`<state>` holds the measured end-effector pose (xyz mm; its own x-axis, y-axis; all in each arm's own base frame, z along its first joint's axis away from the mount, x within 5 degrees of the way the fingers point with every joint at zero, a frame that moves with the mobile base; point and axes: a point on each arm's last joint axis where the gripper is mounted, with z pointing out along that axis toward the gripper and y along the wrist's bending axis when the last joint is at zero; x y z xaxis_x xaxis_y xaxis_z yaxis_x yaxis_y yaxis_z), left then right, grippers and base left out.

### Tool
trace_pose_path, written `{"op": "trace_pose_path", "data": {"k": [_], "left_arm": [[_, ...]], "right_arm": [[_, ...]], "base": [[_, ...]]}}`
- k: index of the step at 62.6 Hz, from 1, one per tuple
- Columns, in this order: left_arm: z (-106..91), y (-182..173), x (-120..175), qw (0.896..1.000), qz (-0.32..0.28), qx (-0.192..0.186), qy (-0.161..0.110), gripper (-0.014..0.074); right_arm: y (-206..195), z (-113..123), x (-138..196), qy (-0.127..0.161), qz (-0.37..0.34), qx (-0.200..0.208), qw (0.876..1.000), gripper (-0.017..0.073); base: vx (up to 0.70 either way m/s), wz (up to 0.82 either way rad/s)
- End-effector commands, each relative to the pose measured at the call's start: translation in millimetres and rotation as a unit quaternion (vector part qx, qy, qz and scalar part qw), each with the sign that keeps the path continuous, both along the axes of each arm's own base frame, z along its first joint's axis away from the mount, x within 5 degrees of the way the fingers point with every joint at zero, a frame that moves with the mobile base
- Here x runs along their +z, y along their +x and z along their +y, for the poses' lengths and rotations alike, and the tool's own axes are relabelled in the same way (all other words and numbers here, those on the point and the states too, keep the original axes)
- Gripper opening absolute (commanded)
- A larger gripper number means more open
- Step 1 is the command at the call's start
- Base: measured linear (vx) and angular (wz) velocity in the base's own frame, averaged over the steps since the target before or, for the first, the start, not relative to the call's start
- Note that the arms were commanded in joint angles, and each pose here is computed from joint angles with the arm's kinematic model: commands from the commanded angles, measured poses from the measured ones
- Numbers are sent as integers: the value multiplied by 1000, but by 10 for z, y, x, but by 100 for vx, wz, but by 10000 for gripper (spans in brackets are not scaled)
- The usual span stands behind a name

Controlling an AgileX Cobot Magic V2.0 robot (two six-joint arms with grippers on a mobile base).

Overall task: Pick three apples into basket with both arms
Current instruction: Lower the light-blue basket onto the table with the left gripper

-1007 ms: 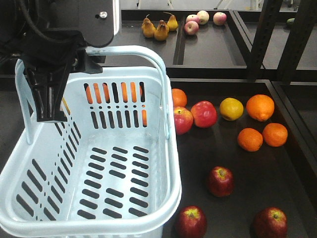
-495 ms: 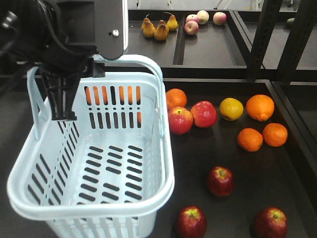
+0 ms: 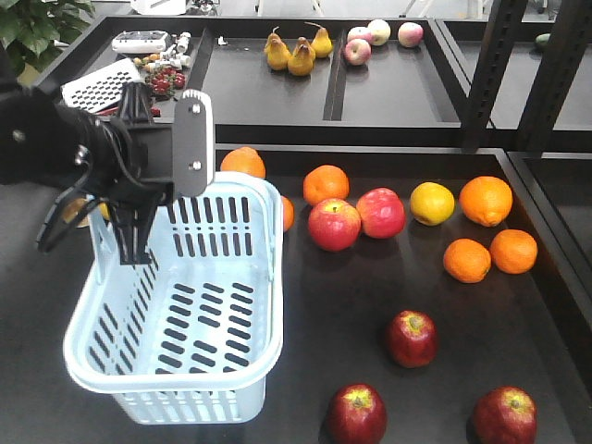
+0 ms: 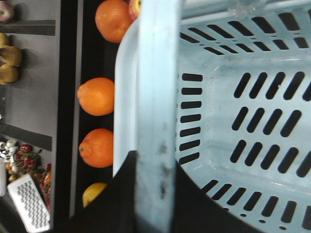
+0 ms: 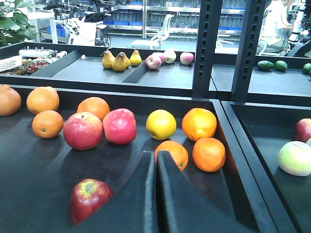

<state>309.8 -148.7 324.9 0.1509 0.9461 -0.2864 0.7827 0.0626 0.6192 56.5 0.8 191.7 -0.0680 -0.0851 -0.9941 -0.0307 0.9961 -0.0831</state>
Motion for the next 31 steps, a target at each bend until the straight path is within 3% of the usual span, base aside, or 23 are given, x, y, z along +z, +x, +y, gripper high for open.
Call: {"op": "trace_pose_path", "data": {"k": [1, 14, 31], "left_arm": [[-31, 96, 122, 997, -48, -1, -57, -6], [-113, 358, -234, 998, -41, -7, -41, -6], [-205, 601, -646, 999, -33, 6, -41, -6]], "right_arm": [[-2, 4, 29, -6, -38, 1, 999, -8], [-2, 4, 29, -6, -38, 1, 999, -8], [-2, 4, 29, -6, -38, 1, 999, -8]], "base": [[0, 0], [0, 0], [0, 0]]}}
